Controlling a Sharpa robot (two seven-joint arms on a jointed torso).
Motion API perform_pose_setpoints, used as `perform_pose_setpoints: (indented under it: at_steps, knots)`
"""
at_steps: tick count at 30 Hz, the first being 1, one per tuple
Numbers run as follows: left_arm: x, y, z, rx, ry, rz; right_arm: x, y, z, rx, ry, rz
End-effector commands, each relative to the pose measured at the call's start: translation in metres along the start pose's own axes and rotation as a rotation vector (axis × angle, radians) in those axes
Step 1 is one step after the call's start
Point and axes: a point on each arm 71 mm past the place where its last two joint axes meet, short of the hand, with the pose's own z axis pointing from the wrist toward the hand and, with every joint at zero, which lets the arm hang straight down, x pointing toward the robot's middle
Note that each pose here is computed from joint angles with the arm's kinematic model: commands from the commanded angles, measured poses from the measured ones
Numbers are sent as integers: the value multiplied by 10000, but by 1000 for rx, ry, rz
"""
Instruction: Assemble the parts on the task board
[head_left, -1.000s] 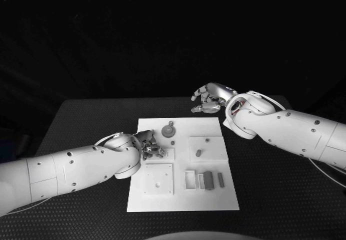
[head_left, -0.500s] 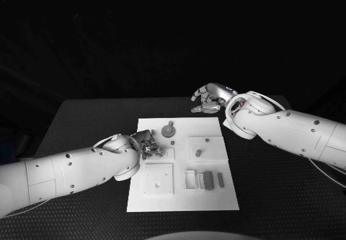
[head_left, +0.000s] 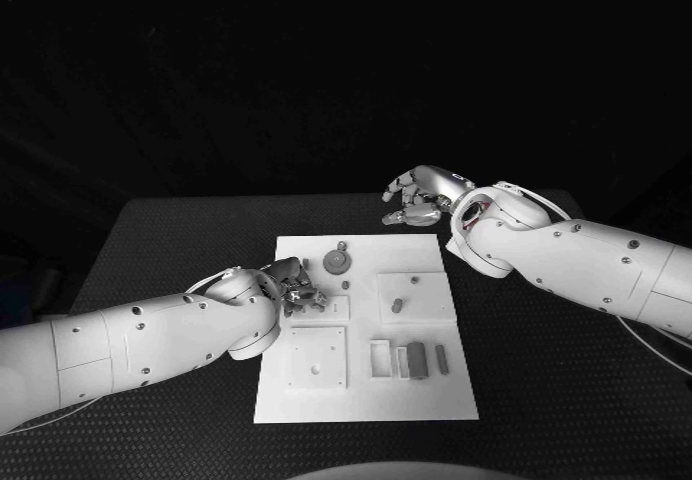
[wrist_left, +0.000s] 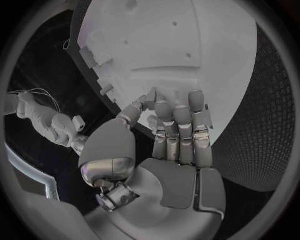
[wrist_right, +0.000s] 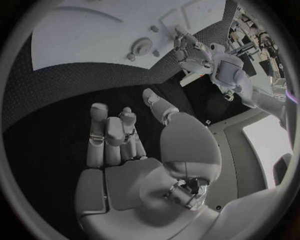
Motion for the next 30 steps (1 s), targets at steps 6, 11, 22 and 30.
perform_pose_setpoints:
  at_steps: [6,11,22,30]
  knots:
    - [30,-19,1,0,31,7,9,5,1,-5,9,-4]
    - [35,-21,4,-1,36,9,9,5,2,-5,10,-3]
    - [32,-11,13,-3,38,14,7,0,0,-4,9,-4]
    - [35,-9,15,-1,36,13,13,1,5,-4,10,-3]
